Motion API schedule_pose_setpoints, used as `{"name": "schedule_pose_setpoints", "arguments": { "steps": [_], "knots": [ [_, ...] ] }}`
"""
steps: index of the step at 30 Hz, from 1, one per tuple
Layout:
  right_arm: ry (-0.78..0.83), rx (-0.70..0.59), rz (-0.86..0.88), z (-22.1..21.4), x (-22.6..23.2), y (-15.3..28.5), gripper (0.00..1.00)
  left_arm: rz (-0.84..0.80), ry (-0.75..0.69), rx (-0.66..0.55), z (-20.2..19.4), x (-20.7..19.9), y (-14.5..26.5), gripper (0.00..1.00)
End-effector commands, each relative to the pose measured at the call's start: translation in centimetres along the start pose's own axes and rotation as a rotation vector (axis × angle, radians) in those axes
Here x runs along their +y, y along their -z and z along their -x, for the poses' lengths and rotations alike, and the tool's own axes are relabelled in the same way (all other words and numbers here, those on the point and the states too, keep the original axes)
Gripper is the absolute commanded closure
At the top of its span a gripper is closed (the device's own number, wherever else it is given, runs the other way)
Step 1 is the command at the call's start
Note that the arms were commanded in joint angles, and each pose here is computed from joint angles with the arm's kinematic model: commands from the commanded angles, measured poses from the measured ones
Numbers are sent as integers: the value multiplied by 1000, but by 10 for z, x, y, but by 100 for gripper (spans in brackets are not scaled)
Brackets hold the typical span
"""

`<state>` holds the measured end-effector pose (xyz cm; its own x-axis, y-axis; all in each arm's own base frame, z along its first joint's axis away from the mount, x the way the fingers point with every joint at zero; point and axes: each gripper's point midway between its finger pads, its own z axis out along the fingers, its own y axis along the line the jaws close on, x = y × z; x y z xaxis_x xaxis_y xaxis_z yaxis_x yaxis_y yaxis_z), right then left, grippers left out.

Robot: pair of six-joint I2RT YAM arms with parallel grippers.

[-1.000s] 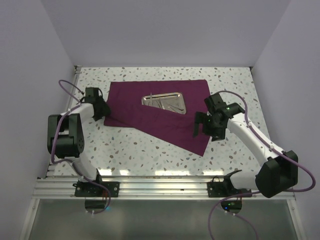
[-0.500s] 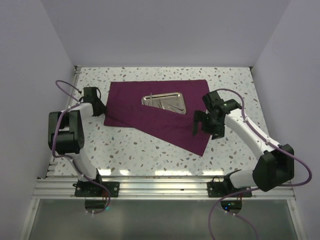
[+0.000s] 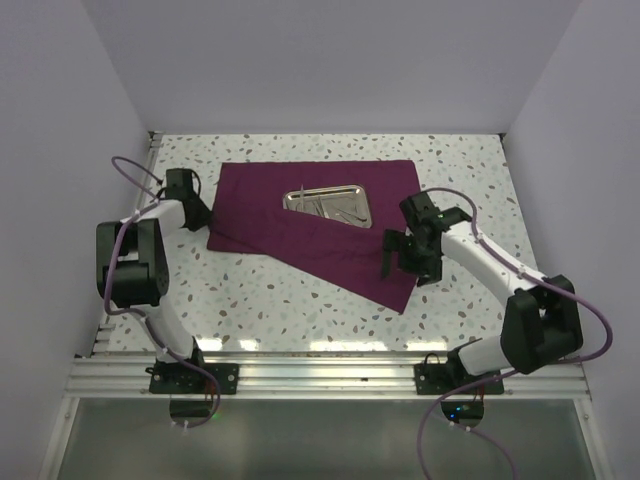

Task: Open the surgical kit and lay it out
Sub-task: Open the surgical kit at the center of the board.

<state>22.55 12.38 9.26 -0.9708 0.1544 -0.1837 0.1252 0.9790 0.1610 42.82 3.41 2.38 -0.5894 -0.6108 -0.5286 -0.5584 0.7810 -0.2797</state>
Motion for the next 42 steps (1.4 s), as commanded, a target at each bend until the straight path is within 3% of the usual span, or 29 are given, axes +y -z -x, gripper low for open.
{"name": "schedule_pose_setpoints", "arguments": {
  "steps": [1,7,16,22,25,26,29,33,37,42],
  "knots": [
    [9,44,61,-12,9,-23,2,-15,-18,-48,31,-8,32,100],
    [98,141,-14,-49,7,-61,2,-45,-38,-80,44,-16,65,100],
    [104,124,-57,-40,9,-105,4,-70,-75,-76,43,-19,97,100],
    [114,142,-143,-42,-4,-132,35,-71,-110,-79,42,-17,118,100],
    [126,146,-174,-45,-8,-138,57,-71,-125,-83,42,-15,124,100],
    [131,154,-185,-48,-10,-141,69,-72,-126,-85,43,-15,125,100],
    [137,155,-200,-47,-10,-142,87,-73,-135,-86,42,-14,129,100],
    [140,152,-220,-44,-10,-143,98,-80,-145,-82,40,-14,130,100],
    [149,138,-224,-40,-8,-134,100,-95,-148,-86,41,-17,135,100],
    [155,15,-219,-16,-4,-66,100,-178,-146,-93,44,-31,169,100]
  ]
}}
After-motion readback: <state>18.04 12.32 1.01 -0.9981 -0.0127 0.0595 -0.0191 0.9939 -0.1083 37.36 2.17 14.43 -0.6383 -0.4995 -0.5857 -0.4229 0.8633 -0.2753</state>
